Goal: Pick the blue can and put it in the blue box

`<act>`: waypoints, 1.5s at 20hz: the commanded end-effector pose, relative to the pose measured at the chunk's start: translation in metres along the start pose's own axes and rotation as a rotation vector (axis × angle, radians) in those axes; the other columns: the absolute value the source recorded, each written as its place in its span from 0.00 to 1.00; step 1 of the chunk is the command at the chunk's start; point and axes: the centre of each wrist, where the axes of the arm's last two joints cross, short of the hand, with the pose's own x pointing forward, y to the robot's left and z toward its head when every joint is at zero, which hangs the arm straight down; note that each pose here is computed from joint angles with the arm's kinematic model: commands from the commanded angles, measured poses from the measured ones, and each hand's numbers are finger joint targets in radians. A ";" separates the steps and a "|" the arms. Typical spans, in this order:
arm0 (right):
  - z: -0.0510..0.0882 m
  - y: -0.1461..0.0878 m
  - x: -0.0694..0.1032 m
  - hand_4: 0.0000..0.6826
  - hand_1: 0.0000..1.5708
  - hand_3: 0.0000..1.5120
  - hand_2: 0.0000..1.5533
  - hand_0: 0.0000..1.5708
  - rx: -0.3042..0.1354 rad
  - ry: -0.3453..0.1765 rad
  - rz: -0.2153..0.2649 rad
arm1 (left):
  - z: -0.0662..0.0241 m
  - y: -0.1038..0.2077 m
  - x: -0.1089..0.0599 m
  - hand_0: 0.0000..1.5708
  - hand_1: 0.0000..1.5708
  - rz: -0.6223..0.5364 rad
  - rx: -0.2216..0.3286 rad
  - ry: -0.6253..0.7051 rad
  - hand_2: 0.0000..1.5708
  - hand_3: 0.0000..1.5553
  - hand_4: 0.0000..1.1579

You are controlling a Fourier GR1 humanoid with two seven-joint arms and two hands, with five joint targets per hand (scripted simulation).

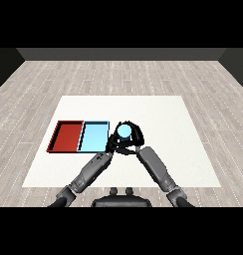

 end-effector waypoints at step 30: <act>0.006 0.020 0.009 0.78 0.91 0.91 0.94 0.91 0.053 -0.008 -0.037 | -0.0187 -0.015 -0.001 1.00 1.00 -0.135 0.173 0.041 0.99 0.95 0.99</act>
